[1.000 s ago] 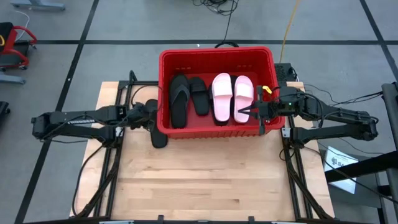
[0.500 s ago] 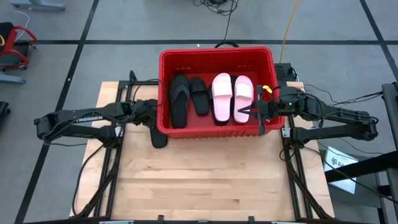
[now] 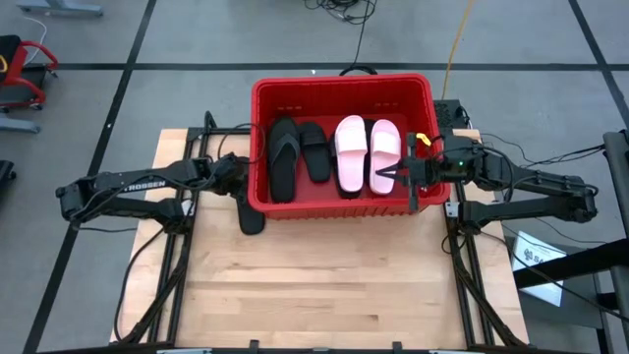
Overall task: Pick and place slides into bin
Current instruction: Stack the black flip flop on top of the black slide in the red bin
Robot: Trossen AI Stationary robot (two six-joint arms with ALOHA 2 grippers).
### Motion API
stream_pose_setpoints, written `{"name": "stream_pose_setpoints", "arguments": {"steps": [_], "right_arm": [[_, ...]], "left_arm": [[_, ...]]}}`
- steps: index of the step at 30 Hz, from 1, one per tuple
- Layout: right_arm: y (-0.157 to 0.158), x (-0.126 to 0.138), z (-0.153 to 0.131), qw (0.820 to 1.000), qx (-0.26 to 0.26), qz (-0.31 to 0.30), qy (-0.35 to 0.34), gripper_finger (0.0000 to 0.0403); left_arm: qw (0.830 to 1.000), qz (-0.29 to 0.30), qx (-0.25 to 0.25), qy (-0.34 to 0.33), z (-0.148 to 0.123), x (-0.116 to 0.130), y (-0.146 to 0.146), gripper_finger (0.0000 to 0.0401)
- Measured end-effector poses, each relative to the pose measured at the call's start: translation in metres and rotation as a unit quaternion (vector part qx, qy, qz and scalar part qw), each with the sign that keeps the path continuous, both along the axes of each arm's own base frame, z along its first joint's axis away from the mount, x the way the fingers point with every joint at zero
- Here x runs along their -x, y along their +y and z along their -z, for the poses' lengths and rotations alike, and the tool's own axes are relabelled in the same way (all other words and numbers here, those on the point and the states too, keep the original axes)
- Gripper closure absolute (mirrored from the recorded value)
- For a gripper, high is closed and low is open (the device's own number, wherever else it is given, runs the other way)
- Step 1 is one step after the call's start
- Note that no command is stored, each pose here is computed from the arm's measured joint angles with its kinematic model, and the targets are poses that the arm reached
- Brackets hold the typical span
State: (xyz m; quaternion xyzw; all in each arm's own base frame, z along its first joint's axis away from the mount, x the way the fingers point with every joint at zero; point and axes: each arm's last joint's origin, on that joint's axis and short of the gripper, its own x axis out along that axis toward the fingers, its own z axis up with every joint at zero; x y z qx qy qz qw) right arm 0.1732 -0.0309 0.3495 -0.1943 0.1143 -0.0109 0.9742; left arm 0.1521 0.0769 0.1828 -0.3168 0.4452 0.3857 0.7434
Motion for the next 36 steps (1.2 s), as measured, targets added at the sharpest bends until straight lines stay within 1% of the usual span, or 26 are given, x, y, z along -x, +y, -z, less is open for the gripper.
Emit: {"name": "stream_pose_setpoints", "arguments": {"steps": [8,22,23,25,29,30,36], "right_arm": [[-0.005,0.001,0.0,1.0,0.0,0.015,0.0,0.0403],[-0.008,0.002,0.0,1.0,-0.003,0.024,0.0,0.0403],[-0.008,0.002,0.0,1.0,-0.003,0.024,0.0,0.0403],[-0.008,0.002,0.0,1.0,-0.003,0.024,0.0,0.0403],[-0.008,0.002,0.0,1.0,-0.003,0.024,0.0,0.0403],[-0.008,0.002,0.0,1.0,-0.003,0.024,0.0,0.0403],[-0.008,0.002,0.0,1.0,-0.003,0.024,0.0,0.0403]], "left_arm": [[0.999,0.011,-0.012,0.039,0.008,-0.003,0.003,0.0281],[0.991,-0.001,-0.093,0.099,0.01,-0.001,0.008,0.0283],[0.99,-0.001,-0.094,0.103,0.01,-0.001,0.008,0.0289],[0.989,0.005,-0.094,0.111,0.012,-0.002,0.008,0.0312],[0.988,0.022,-0.091,0.126,0.016,-0.005,0.01,0.0385],[0.988,0.023,-0.091,0.126,0.017,-0.005,0.01,0.0391],[0.988,0.022,-0.099,0.114,0.015,-0.007,0.011,0.0398]]}}
